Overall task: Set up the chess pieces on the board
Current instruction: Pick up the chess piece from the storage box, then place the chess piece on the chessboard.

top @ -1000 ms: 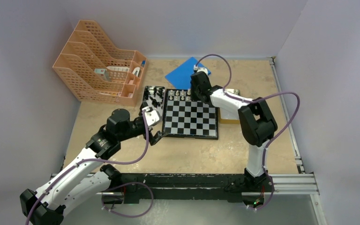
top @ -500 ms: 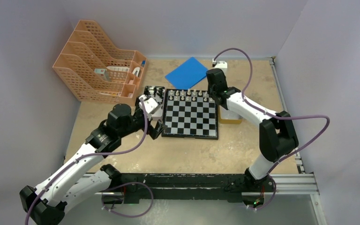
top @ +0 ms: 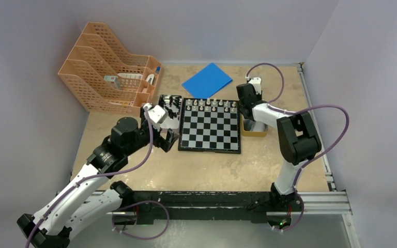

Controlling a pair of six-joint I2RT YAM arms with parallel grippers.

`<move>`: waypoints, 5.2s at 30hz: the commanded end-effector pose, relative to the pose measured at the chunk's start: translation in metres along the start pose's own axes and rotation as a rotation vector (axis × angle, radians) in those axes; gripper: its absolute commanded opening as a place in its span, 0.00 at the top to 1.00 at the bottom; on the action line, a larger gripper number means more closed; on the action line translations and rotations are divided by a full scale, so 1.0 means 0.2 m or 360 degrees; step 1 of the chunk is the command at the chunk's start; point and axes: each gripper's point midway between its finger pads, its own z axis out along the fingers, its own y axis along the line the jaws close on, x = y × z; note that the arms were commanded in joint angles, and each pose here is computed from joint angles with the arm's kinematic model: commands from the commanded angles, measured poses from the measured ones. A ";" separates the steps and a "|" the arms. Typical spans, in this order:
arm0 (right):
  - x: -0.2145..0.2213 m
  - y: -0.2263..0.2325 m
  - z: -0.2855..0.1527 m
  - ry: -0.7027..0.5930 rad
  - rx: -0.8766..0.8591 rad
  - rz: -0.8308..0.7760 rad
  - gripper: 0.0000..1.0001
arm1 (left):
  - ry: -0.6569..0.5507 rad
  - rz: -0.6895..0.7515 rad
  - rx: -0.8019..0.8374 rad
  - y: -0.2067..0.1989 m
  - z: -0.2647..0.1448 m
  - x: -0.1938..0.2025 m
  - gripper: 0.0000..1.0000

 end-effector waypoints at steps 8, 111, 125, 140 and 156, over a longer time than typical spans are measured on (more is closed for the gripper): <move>-0.12 -0.03 0.15 -0.0152 0.0178 -0.0007 0.71 | 0.0023 -0.0015 0.0071 -0.04 0.04 0.00 0.00; -0.12 0.46 -1.62 -0.0075 -0.2531 -0.0001 0.92 | -0.0706 0.1604 0.1186 -0.47 0.45 -0.20 0.31; -0.14 0.44 -1.75 -0.0083 -0.2662 -0.0032 0.91 | -0.0762 0.1616 0.1176 -0.47 0.54 -0.22 0.40; -0.15 0.46 -1.78 -0.0064 -0.2728 0.0007 0.90 | -0.0759 0.1564 0.1221 -0.49 0.53 -0.21 0.61; -0.12 0.50 -1.73 0.0000 -0.2699 0.0034 0.91 | -0.0731 0.1599 0.1205 -0.48 0.53 -0.18 0.58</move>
